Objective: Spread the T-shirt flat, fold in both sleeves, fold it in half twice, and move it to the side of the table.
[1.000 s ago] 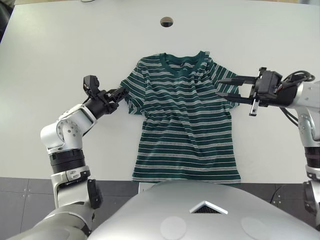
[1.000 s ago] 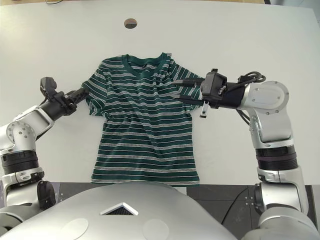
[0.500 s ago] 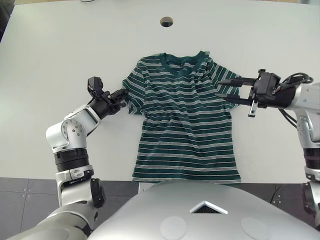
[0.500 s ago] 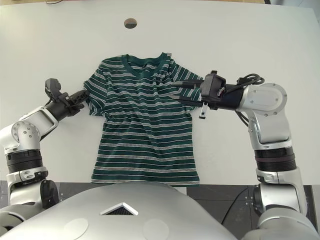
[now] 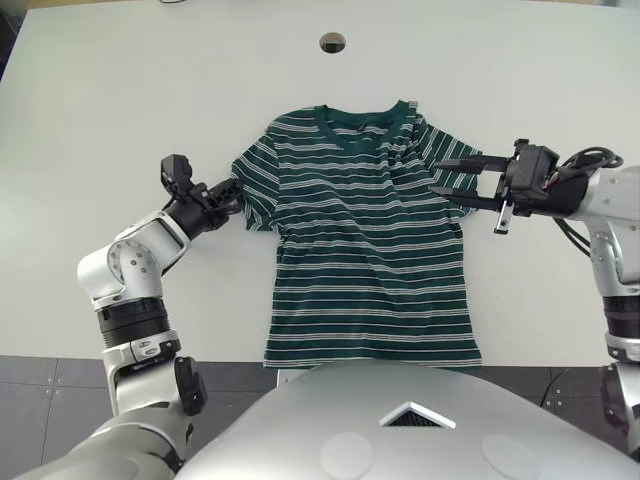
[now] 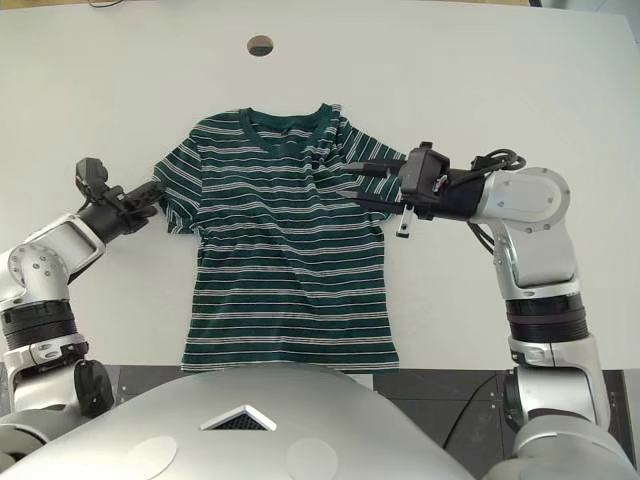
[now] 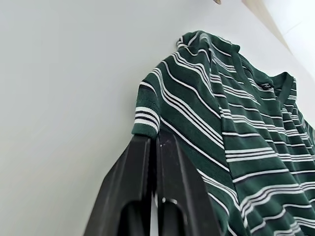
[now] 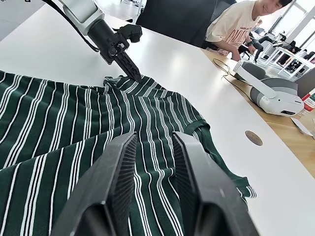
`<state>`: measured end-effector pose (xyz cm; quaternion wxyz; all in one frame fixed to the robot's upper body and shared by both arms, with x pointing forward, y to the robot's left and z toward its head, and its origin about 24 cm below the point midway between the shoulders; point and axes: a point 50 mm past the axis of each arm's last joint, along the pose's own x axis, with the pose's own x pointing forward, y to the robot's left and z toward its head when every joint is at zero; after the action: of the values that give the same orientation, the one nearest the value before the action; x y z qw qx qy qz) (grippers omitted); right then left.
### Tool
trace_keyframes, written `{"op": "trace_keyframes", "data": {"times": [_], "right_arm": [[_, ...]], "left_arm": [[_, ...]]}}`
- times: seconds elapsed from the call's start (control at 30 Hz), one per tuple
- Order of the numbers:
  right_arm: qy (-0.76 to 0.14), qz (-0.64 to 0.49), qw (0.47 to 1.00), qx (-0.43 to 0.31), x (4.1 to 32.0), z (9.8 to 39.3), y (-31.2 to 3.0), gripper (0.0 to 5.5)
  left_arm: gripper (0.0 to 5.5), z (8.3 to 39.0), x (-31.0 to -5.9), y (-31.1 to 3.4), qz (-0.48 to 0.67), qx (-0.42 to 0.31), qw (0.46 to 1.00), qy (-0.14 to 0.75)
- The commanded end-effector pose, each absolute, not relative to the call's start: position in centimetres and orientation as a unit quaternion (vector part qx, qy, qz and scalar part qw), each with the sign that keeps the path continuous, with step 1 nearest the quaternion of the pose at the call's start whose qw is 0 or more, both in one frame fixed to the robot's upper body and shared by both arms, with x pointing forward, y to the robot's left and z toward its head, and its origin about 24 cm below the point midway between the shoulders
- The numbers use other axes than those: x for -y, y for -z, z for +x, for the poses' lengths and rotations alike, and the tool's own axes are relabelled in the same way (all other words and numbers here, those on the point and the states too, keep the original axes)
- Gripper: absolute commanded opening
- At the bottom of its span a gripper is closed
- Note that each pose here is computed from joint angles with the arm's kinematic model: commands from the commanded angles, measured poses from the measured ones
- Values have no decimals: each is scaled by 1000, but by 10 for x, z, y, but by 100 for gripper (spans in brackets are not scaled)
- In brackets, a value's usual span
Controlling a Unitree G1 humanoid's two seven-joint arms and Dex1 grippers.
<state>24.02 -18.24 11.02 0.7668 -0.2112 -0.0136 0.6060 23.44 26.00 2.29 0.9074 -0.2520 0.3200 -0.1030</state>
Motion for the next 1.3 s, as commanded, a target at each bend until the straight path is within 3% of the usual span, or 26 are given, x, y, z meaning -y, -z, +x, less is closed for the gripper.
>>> {"op": "trace_keyframes", "data": {"times": [0.03,0.27,0.67,0.93,1.1,1.3], "right_arm": [[-605,-223,764,23,182,244,-116,133],[-609,-223,761,24,180,245,-115,133],[-592,-224,774,24,186,247,-117,133],[-444,-208,872,-22,212,279,-113,133],[-355,-122,924,-73,230,290,-104,133],[-311,-44,940,-133,242,291,-87,133]], "left_arm": [[12,235,-277,-35,-237,-311,917,84],[12,240,-283,-55,-227,-285,927,88],[12,257,-225,-81,-215,-265,922,183],[12,269,-173,-73,-228,-281,900,242],[12,275,-161,-60,-231,-296,895,241],[96,276,-159,-52,-233,-302,891,246]]}}
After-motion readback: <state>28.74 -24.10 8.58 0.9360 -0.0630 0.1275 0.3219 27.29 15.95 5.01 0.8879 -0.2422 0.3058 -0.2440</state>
